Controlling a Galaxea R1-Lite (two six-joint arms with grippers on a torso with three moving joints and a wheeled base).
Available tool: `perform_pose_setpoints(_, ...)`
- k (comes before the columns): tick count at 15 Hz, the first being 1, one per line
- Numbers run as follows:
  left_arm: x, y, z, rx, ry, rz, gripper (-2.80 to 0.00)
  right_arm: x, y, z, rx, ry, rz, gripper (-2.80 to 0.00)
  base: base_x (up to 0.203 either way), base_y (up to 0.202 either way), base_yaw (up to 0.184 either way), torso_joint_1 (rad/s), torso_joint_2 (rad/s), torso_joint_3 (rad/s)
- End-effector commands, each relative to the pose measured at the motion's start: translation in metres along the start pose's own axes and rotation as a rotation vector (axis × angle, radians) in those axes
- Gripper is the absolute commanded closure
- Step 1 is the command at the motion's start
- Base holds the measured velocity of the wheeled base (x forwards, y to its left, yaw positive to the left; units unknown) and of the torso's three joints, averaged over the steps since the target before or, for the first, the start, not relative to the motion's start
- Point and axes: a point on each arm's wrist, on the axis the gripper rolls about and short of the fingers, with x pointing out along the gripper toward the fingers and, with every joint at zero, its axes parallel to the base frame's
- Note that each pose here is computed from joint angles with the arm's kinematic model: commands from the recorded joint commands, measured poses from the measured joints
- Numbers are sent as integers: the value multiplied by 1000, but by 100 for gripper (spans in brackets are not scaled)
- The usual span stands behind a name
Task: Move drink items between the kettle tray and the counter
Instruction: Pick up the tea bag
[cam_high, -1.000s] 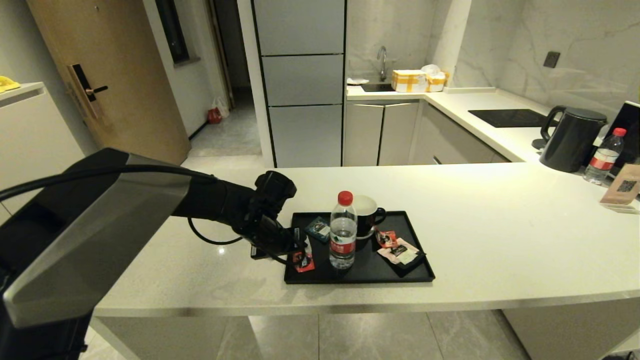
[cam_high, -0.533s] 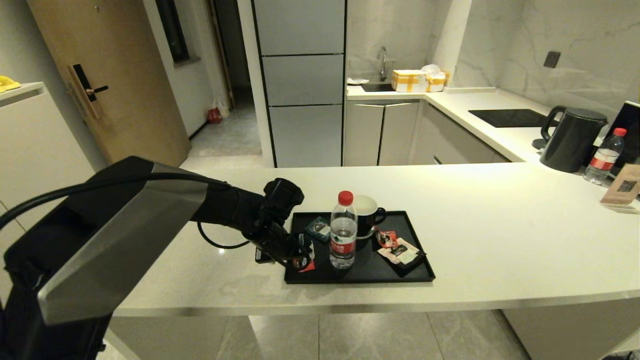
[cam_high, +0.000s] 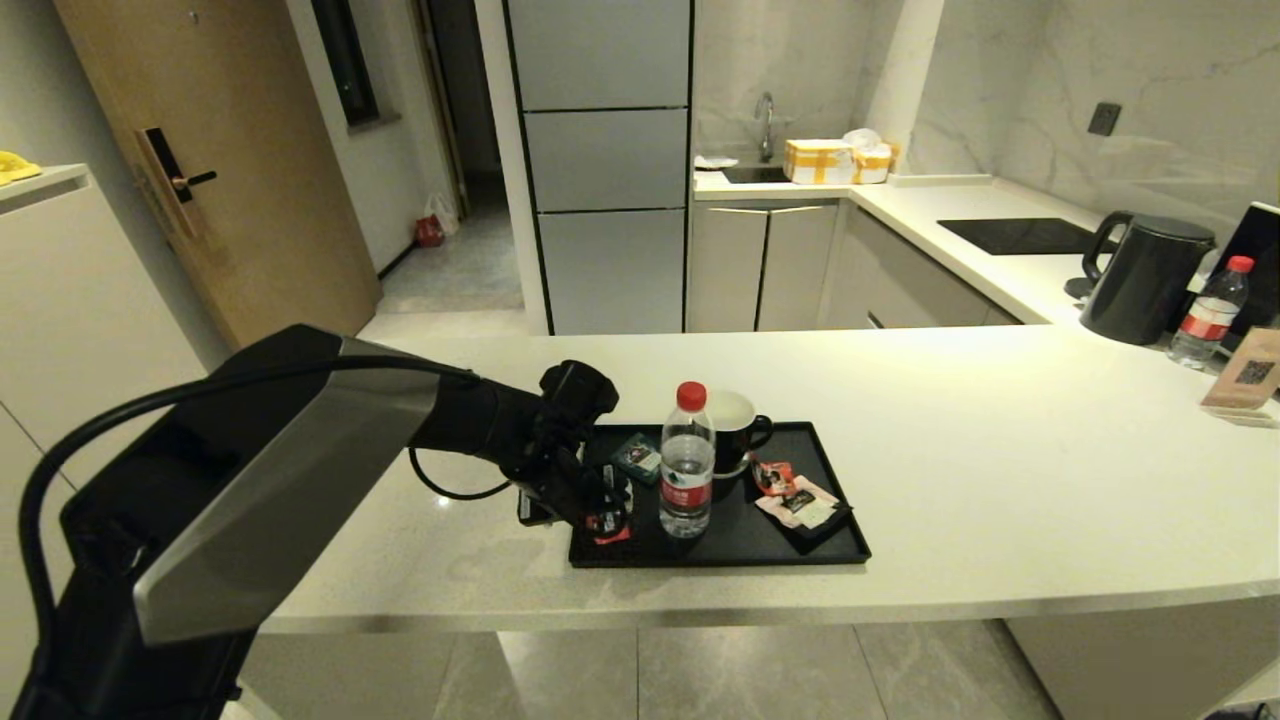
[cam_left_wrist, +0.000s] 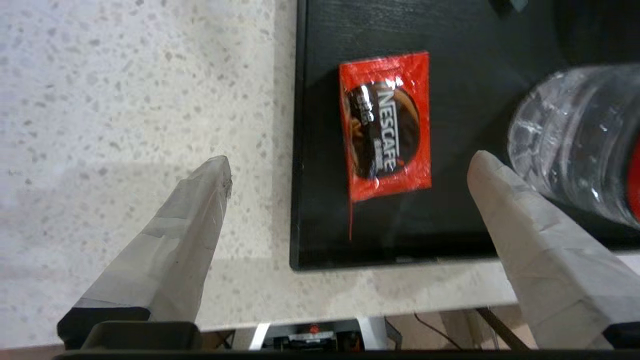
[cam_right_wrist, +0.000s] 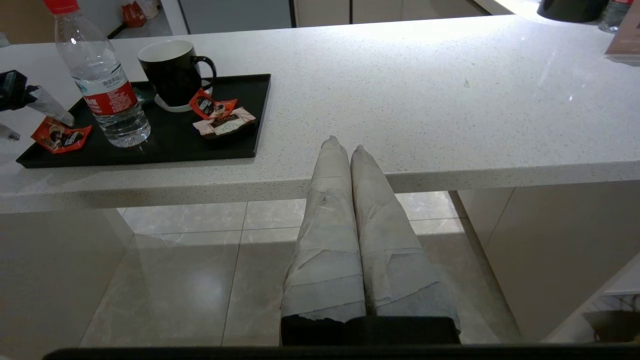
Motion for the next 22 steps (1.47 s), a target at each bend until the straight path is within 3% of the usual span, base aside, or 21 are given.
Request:
perform_pose_setpoints(1,5,0,-1,-2,6,7,-280,0,0,0,0,3,0,0,0,0,0,0,0,0)
perform_pose_setpoints(4,14,-5,-1,-23,-20,46,-280,0,0,0,0,3,0,0,0,0,0,0,0,0)
perform_pose_setpoints(5,13,-6,0,-22,-26,44,0,0,0,0,0,3,0,0,0,0,0,0,0,0)
perform_pose_setpoints(16,12,-6,-1,-25,-18,48,0,0,0,0,0,3,0,0,0,0,0,0,0,0)
perform_pose_setpoints(22,-10,0,7,-43,-48,35,0,0,0,0,0,3,0,0,0,0,0,0,0,0)
